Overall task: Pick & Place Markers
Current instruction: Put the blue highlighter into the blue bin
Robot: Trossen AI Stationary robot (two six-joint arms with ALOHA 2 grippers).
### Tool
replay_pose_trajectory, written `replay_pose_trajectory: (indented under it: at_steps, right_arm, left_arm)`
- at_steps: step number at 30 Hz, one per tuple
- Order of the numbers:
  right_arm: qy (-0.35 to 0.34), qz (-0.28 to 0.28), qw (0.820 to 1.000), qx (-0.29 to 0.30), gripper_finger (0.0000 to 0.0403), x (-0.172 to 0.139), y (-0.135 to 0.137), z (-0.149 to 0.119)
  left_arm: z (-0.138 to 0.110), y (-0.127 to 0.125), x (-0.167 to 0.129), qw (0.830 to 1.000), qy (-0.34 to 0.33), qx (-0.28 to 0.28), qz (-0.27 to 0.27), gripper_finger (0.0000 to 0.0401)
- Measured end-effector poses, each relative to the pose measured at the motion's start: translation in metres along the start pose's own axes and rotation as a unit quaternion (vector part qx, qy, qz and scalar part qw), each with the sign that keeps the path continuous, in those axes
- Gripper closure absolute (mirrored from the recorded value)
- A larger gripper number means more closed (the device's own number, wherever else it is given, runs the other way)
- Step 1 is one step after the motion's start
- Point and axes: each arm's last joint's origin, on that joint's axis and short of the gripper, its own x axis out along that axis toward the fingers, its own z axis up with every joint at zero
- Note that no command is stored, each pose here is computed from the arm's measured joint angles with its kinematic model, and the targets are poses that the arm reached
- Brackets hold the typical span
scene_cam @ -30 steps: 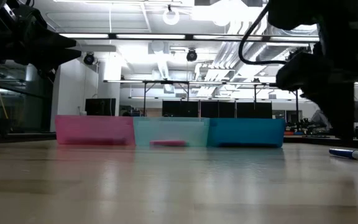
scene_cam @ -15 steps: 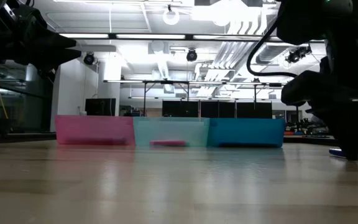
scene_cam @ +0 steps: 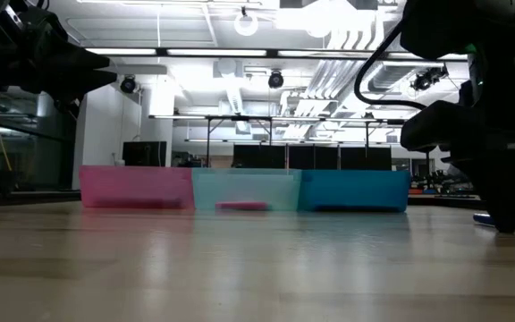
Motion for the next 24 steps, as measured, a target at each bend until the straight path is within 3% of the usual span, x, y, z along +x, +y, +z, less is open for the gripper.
replay_pose_trajectory:
  at_steps: [24]
  right_arm:
    - [0.02,0.0,1.0,0.006,0.0363,0.0013,0.0013,-0.0014]
  left_arm:
    - [0.0,0.0,0.0,1.0,0.0,0.0,0.0,0.0274]
